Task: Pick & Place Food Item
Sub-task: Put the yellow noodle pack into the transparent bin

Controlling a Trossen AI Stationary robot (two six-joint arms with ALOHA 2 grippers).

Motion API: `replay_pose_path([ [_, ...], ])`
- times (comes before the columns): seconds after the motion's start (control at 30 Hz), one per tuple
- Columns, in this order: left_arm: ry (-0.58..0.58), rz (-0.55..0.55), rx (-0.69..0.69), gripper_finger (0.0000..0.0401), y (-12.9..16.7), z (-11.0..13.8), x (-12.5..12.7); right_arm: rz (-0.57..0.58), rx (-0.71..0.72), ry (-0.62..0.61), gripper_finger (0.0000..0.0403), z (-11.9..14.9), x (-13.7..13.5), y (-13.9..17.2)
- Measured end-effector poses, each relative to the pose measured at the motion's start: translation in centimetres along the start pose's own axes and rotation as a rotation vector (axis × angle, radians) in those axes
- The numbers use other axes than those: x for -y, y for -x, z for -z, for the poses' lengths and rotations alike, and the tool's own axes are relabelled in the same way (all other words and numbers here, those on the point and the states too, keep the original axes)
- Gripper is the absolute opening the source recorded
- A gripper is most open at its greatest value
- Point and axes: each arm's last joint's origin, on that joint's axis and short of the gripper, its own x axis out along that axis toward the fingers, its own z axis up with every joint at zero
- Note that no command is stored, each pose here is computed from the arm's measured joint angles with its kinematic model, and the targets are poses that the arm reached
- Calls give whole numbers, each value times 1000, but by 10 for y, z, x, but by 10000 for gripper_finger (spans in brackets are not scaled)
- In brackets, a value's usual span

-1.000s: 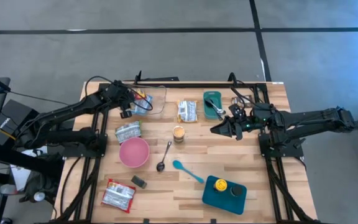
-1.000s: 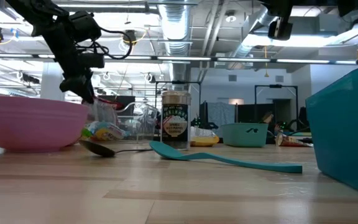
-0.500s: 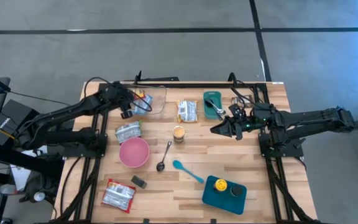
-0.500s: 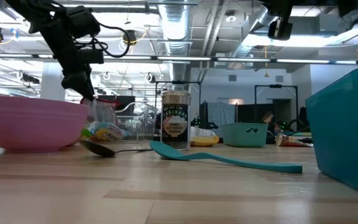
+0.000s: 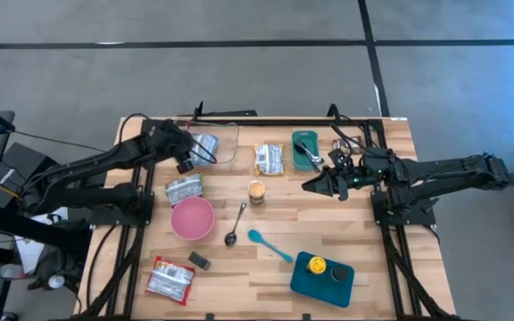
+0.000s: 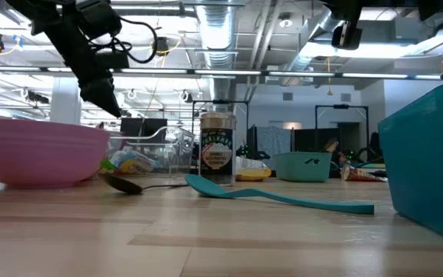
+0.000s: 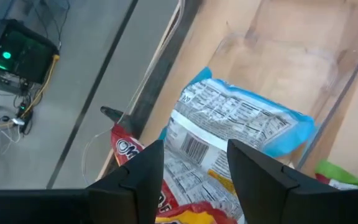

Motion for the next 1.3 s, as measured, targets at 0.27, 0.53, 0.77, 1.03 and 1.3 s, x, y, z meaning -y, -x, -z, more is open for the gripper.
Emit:
replay_pose_path([
  [0.27,183,-13,57,159,8,-2,-2,0,0,0,102,0,0,0],
  [0.53,514,33,168,145,13,-10,-6,1,1,0,102,0,0,0],
  [0.77,843,243,342,134,19,-26,-9,12,17,-1,102,-2,2,0],
  [1.03,1016,538,490,125,29,-43,-8,37,51,-4,102,-8,6,2],
  [1.3,974,648,534,127,40,-52,8,72,88,-10,102,-16,13,4],
])
